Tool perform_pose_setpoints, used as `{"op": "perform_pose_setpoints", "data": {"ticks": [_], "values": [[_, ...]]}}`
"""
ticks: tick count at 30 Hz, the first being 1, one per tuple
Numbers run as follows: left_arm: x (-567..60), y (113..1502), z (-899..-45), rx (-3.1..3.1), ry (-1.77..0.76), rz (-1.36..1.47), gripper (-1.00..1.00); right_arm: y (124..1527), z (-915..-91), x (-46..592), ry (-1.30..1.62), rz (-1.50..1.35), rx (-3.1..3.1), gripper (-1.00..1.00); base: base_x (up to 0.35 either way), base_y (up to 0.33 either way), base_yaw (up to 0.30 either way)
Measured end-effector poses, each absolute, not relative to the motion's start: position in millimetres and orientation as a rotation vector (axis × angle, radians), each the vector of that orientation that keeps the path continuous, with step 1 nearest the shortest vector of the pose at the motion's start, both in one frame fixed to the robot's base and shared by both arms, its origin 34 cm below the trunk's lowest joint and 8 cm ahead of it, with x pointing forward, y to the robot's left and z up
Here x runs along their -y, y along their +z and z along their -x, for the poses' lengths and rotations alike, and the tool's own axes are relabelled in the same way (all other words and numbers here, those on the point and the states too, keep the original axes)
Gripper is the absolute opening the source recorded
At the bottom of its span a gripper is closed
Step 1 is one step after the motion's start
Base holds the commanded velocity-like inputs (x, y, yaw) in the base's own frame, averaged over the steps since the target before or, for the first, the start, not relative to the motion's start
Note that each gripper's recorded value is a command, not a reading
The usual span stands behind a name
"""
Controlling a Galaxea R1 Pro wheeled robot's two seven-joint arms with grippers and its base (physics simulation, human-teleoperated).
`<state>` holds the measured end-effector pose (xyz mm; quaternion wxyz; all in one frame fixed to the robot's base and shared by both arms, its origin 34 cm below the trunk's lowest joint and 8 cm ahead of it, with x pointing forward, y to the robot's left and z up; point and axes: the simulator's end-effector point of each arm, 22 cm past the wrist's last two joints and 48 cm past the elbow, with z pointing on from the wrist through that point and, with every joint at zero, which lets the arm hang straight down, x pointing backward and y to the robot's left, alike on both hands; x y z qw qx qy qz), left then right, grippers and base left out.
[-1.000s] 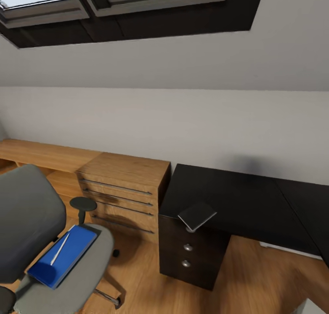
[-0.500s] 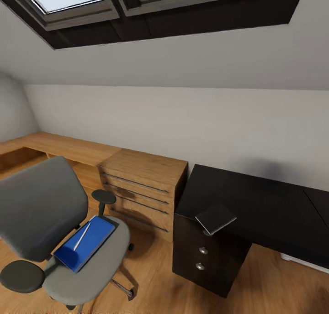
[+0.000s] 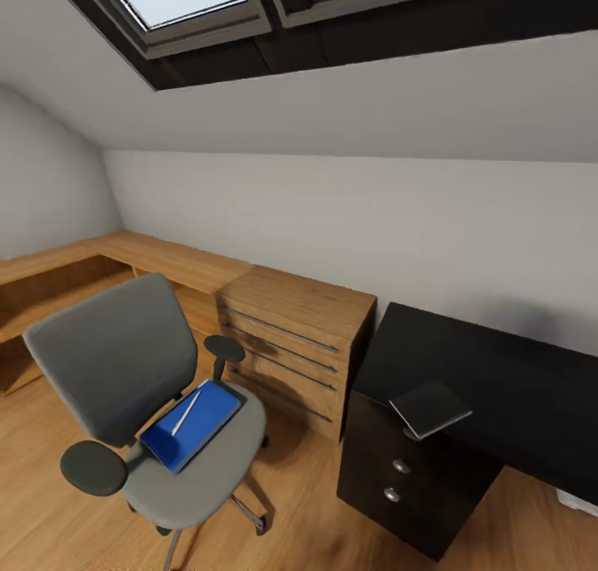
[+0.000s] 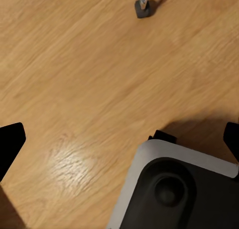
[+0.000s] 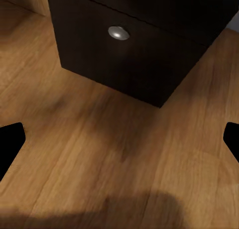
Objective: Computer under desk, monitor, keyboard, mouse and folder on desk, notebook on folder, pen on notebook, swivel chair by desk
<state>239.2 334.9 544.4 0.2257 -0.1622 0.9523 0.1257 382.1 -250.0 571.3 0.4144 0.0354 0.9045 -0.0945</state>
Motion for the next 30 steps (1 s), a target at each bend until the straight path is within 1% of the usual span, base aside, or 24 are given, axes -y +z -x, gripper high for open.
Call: {"op": "perform_pose_setpoints", "data": {"ticks": [5,19,24,30], "values": [[-336,546,-241,-2.612,0.348,0.452,1.00,571,-382,252,-0.240,-0.086,-2.274,1.00,0.081,0.184,0.272],[-336,545,-239,-2.615,0.351,0.454,1.00,569,-380,253,-0.242,-0.084,-2.280,1.00,0.017,0.284,0.272],[-335,545,-238,-2.618,0.349,0.455,1.00,569,-379,257,-0.248,-0.081,-2.282,1.00,0.001,0.097,0.272],[-333,544,-237,-2.622,0.347,0.456,1.00,569,-379,265,-0.262,-0.074,-2.281,1.00,0.000,0.015,0.272]]}}
